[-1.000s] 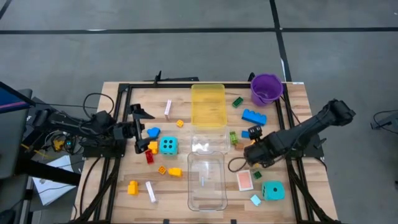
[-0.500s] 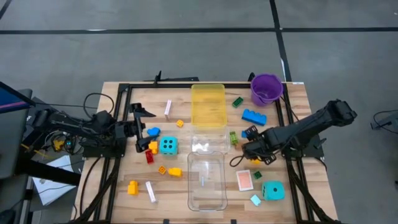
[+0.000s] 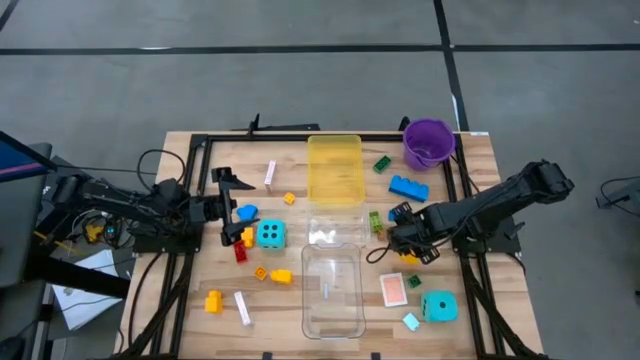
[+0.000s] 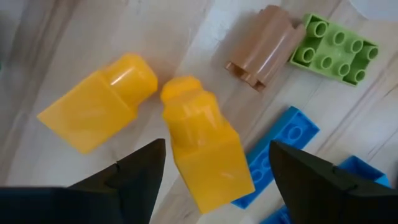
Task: Pick & Place Toys
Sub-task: Put the yellow game piece into the yellow bin
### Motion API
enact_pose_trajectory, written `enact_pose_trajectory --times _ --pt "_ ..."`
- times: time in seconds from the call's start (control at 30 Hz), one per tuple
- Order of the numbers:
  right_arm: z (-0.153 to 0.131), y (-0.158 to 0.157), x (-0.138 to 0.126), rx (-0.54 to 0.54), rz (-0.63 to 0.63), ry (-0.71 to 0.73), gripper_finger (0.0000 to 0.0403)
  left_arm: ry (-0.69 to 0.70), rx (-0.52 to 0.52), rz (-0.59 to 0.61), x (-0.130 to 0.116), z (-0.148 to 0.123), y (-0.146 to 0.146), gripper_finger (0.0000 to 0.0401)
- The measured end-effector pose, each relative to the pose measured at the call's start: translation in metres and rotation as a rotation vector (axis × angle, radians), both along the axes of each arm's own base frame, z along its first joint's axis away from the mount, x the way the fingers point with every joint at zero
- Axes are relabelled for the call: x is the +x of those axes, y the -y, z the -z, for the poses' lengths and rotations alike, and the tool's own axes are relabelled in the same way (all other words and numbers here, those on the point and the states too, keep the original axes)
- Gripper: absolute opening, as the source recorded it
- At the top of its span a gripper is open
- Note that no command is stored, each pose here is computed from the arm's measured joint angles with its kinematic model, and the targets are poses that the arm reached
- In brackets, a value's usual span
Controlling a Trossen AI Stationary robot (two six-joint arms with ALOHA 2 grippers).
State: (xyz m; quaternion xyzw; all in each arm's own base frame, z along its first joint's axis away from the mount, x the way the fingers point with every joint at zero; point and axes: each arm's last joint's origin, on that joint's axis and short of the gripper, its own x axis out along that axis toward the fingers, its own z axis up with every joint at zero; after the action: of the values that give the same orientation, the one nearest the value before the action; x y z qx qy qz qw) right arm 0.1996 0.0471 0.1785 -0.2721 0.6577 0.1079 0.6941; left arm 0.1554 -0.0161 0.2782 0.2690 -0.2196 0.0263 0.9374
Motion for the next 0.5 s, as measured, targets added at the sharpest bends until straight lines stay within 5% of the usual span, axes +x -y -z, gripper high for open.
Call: enact_pose_trajectory --times 0.5 --pt "0.0003 0.0051 0.0 0.049 0.072 -0.016 0.0187 -0.013 -0.013 0.01 0.0015 0.0015 0.0007 0.0337"
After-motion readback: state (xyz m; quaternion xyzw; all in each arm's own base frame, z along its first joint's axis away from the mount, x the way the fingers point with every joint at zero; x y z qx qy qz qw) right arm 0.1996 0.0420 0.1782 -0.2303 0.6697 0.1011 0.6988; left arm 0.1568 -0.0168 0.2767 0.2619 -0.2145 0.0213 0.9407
